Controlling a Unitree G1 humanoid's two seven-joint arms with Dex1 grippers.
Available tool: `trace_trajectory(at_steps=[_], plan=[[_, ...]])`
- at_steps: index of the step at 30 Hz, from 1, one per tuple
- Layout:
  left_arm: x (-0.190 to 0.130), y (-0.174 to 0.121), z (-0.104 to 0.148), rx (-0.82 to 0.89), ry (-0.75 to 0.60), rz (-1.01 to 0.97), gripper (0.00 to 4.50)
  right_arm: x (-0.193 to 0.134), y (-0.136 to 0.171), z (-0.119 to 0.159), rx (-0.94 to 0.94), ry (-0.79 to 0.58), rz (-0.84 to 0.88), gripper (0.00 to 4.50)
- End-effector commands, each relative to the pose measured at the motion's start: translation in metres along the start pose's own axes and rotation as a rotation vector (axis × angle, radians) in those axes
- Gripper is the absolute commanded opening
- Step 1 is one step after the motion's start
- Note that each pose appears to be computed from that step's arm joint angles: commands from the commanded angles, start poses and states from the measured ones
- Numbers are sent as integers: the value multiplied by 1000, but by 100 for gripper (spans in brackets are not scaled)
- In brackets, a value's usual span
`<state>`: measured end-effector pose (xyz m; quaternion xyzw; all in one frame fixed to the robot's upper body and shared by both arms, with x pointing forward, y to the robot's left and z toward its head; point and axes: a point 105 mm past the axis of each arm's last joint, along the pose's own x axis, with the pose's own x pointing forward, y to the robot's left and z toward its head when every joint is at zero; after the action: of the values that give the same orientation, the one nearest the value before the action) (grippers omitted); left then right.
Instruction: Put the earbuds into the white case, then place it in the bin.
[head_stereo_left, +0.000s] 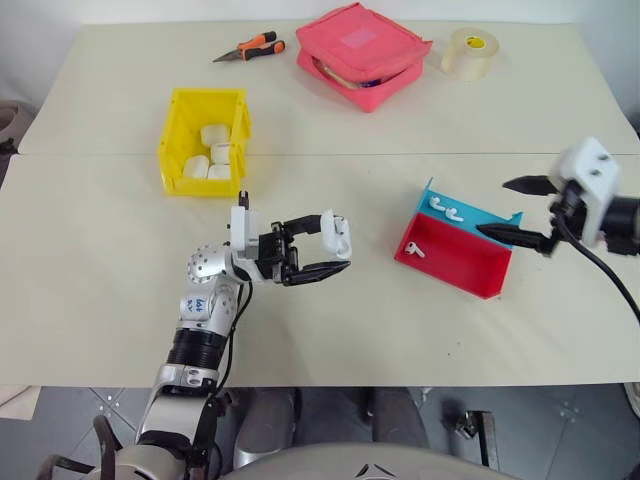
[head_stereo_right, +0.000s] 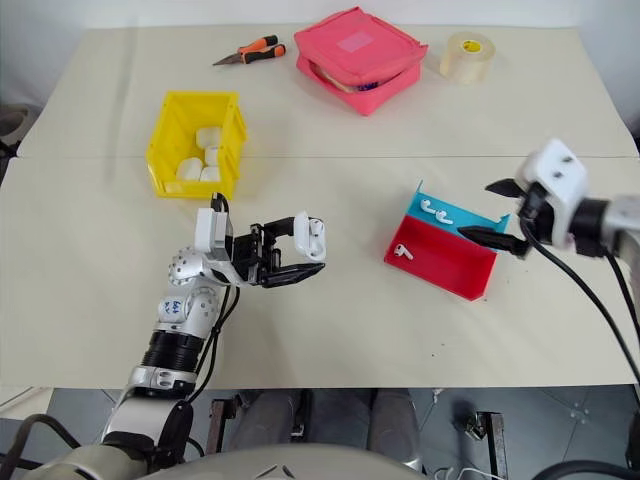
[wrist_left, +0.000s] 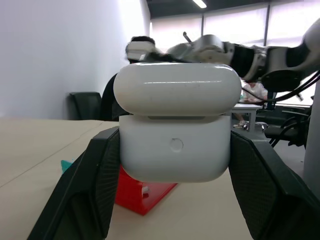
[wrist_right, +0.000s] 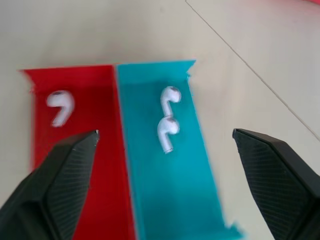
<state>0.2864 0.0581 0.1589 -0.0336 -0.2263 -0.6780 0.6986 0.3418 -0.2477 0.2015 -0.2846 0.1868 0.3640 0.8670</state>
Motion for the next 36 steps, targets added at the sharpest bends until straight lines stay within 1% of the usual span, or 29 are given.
trace_trajectory(at_steps=[1,4,7,9,13,17,20,25,30,36], plan=[[7,-1,6,34,-21,-10,280,11,-10,-1,-34,86,13,449],[9,-3,6,33,-26,-12,280,27,-18,-4,-123,161,29,449],[10,-5,5,32,-30,-12,280,42,-23,-6,-177,194,47,449],[11,-6,6,33,-37,-8,280,51,-21,-6,-216,209,84,449],[11,-7,6,40,-40,4,280,64,-16,-5,-232,219,146,449],[11,-8,6,41,-42,11,280,69,-12,-8,-239,240,195,449],[11,-8,6,42,-42,15,280,71,-9,-12,-236,259,231,389],[11,-7,7,46,-43,17,280,74,-6,-11,-223,252,246,226],[11,-6,7,50,-41,15,280,77,-5,-11,-218,258,257,226],[11,-6,8,52,-39,12,280,75,-4,-20,-199,304,267,226]])
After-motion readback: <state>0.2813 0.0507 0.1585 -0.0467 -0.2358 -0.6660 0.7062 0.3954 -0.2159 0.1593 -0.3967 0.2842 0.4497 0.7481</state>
